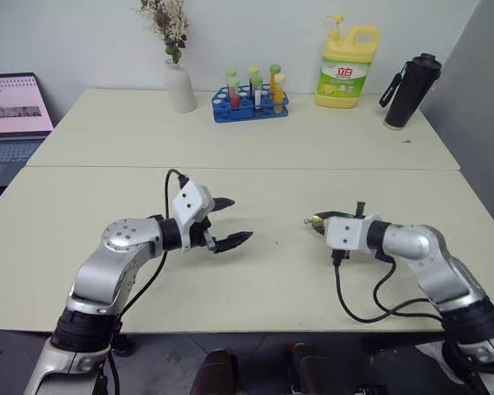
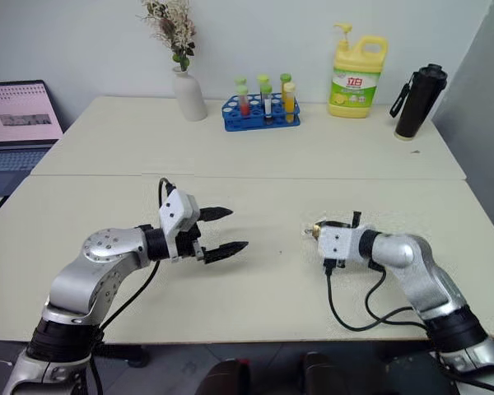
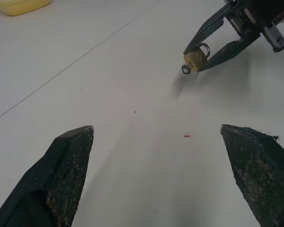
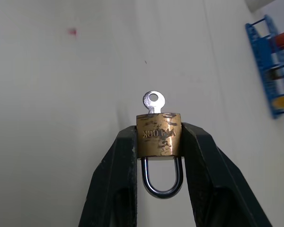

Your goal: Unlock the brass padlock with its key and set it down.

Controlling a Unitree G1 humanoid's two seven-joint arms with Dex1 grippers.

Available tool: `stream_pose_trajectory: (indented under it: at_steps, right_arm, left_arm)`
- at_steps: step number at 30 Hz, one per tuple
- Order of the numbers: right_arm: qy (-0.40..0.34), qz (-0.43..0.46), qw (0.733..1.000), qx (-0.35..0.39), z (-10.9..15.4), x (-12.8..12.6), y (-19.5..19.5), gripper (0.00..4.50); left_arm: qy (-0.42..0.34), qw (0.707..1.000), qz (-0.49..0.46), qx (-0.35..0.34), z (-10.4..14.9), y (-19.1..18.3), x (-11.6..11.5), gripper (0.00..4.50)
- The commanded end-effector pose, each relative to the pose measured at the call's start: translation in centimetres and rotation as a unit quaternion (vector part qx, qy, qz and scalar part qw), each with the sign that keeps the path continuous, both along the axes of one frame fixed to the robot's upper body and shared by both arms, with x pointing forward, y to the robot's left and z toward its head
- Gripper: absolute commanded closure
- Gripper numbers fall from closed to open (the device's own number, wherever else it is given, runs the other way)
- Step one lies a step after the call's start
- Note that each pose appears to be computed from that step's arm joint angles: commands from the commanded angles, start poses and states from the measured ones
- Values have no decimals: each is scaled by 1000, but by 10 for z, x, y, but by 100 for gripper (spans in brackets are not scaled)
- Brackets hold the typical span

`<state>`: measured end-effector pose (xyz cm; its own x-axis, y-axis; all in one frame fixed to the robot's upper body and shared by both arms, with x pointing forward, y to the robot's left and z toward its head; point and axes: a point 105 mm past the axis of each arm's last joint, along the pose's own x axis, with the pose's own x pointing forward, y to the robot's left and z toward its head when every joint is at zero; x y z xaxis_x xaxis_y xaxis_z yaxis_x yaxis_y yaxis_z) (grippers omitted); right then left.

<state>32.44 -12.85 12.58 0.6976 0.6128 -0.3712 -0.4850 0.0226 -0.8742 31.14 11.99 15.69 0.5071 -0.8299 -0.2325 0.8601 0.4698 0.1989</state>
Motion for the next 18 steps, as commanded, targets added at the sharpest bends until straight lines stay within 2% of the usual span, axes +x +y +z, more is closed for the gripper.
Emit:
stream_pose_trajectory:
  at_steps: [1,4,7,14,18]
  right_arm:
    - [-157,17,987,-12,36,-1,11,356]
    - [-224,-2,974,3,52,5,8,356]
    - [-272,16,962,16,64,4,12,356]
    - [-299,72,948,75,78,-10,31,356]
    - [-303,86,946,78,81,-12,34,356]
  left_arm:
    - [8,1000,-9,-23,15,-11,7,0]
    - [34,997,-41,-58,29,-28,9,0]
    - [55,993,-69,-75,39,-42,8,0]
    - [78,986,-110,-95,55,-59,13,0]
    - [77,985,-116,-100,62,-62,19,0]
